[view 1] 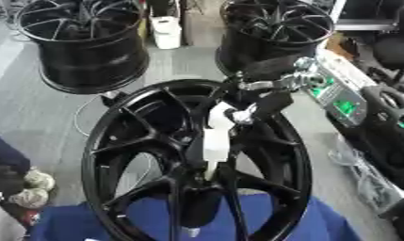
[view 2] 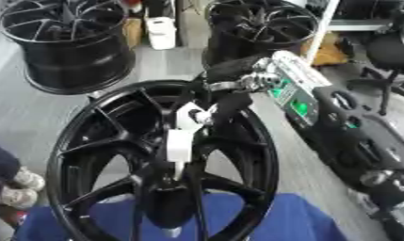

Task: Pull the pin out of the wheel hub.

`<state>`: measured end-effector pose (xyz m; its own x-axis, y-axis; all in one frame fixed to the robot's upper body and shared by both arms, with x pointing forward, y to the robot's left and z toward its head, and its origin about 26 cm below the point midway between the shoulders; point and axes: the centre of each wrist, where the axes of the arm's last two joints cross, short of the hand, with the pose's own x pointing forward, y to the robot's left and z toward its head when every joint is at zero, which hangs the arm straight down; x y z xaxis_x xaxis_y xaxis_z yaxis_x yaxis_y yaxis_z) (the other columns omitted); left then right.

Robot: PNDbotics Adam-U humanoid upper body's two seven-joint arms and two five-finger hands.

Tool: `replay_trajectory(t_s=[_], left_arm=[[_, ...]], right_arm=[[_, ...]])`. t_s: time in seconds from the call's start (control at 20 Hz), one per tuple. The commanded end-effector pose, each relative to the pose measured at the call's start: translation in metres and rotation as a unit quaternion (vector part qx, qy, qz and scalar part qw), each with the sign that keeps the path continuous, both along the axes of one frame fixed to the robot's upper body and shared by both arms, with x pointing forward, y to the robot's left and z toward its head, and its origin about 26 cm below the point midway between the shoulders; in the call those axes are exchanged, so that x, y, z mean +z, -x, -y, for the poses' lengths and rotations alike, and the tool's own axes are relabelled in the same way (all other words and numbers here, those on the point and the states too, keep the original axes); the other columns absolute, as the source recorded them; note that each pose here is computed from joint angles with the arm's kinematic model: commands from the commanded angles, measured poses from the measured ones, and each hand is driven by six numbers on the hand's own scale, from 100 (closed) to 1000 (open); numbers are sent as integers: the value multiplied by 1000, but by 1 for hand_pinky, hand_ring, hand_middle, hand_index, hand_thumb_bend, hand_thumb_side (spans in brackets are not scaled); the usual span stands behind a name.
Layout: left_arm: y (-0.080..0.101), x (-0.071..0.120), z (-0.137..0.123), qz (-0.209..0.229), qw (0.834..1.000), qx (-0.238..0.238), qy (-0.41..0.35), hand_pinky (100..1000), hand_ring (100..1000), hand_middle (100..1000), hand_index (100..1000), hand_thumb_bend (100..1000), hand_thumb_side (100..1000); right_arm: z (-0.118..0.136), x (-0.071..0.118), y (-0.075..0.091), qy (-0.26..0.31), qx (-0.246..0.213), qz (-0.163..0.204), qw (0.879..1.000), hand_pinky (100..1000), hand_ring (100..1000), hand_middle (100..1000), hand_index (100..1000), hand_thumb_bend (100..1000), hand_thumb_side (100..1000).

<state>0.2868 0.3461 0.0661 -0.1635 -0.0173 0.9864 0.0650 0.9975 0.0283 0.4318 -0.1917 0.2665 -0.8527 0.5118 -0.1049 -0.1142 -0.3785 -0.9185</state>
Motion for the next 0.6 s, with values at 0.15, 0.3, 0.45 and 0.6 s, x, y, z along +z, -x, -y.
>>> replay_trajectory(t_s=[0.15,0.3,0.45,0.6], left_arm=[[-2,8,-2,11,1000,0,-8,718,619,594,678,389,746],[-2,8,-2,12,1000,-1,-8,718,619,594,678,389,746],[-2,8,-1,13,1000,-1,-7,718,619,594,678,390,746],[-3,9,-1,14,1000,-2,-7,718,619,594,679,390,746]], right_arm=[[5,13,7,78,53,0,996,769,712,842,954,100,967],[1,7,6,87,56,-4,995,769,713,842,953,100,944],[-2,2,4,95,58,-5,994,773,718,845,955,100,906],[-3,0,2,105,60,-1,993,775,721,844,955,100,854]])
